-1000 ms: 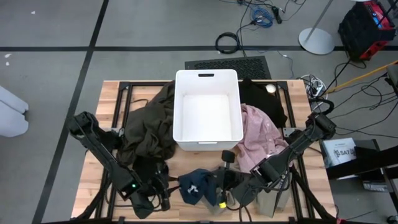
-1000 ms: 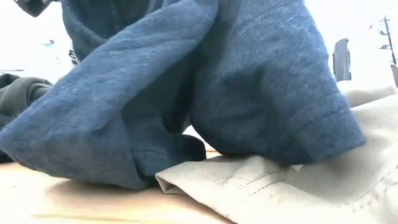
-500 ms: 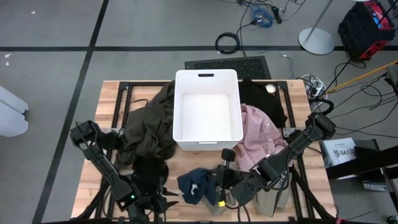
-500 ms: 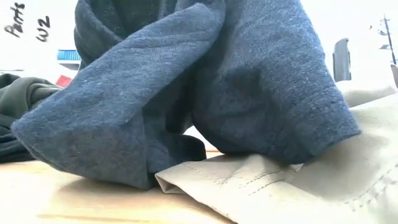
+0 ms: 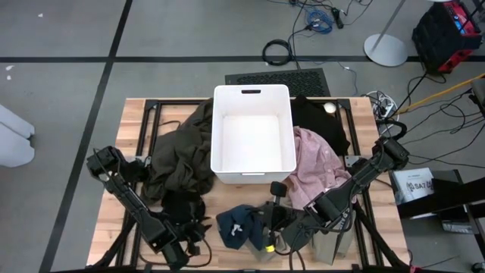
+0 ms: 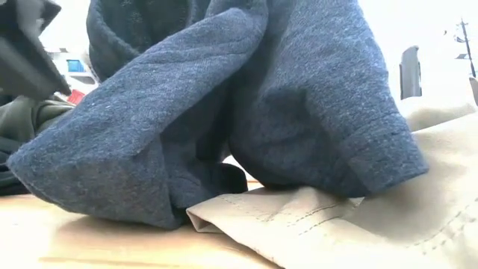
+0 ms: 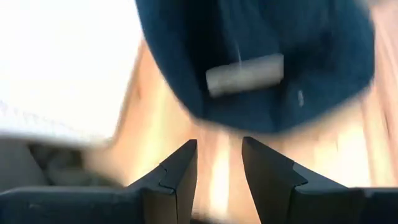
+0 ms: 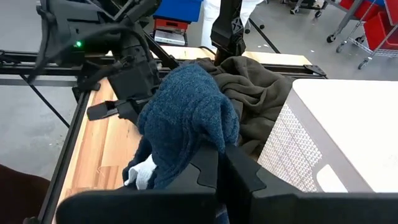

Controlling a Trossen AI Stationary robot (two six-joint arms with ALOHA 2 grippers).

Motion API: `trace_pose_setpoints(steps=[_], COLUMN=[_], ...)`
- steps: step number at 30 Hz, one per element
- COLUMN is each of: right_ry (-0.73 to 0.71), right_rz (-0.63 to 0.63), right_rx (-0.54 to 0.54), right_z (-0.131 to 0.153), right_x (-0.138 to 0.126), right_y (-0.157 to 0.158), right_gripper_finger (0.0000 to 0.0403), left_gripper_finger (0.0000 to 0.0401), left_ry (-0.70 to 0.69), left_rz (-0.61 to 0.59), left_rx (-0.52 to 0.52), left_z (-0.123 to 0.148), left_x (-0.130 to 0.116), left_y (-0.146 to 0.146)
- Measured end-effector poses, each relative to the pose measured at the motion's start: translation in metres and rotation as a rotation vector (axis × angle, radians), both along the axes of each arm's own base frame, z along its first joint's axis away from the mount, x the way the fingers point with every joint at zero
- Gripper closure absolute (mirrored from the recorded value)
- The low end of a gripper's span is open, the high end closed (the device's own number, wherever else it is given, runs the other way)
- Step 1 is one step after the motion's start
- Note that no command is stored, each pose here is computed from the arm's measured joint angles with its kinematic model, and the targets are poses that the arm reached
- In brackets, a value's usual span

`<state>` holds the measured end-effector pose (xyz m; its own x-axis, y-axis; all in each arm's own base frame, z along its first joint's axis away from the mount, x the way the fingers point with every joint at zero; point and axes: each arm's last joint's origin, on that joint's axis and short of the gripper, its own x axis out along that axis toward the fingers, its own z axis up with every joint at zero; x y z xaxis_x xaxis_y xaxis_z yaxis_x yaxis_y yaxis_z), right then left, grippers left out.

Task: Sort clothes
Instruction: Put the blue shorts into the white laundry bin

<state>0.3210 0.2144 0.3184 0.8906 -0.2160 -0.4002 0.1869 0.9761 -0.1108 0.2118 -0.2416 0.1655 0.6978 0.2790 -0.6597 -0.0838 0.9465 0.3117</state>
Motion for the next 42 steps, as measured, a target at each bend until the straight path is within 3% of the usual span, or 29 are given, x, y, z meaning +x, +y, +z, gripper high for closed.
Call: trace_pose_setpoints(steps=[6,12,16,19,29,35,38,42], right_ry=[0.017,0.015,0.015,0.015,0.017,0.02,0.022,0.022], right_rz=[-0.003,-0.007,-0.008,-0.007,-0.004,0.0,0.002,0.002], right_rx=[-0.006,0.002,0.005,0.004,-0.002,-0.015,-0.018,-0.018], right_z=[-0.002,-0.002,-0.002,-0.002,-0.002,-0.002,-0.002,-0.002], right_x=[-0.001,-0.001,-0.001,-0.001,-0.001,-0.001,-0.001,-0.001], right_y=[-0.001,0.0,0.0,0.0,0.0,-0.001,-0.001,-0.001], right_gripper_finger=[0.0403,0.0403,0.0403,0.0403,0.0403,0.0403,0.0403,0.0403], left_gripper_finger=[0.0264,0.0264,0.0264,0.0264,0.0264,0.0264,0.0264,0.0264], left_ry=[-0.051,-0.201,-0.334,-0.359,-0.159,-0.118,-0.044,0.013], left_rz=[-0.049,-0.166,-0.215,-0.264,-0.308,-0.343,-0.487,-0.58], left_rx=[-0.072,-0.032,0.001,0.058,0.345,0.396,0.52,0.653], left_z=[0.026,0.082,0.101,0.094,0.018,0.014,0.013,0.012], left_x=[0.003,0.007,0.008,0.013,0.041,0.049,0.049,0.054], left_y=[-0.022,-0.053,-0.07,-0.081,-0.082,-0.077,-0.078,-0.074])
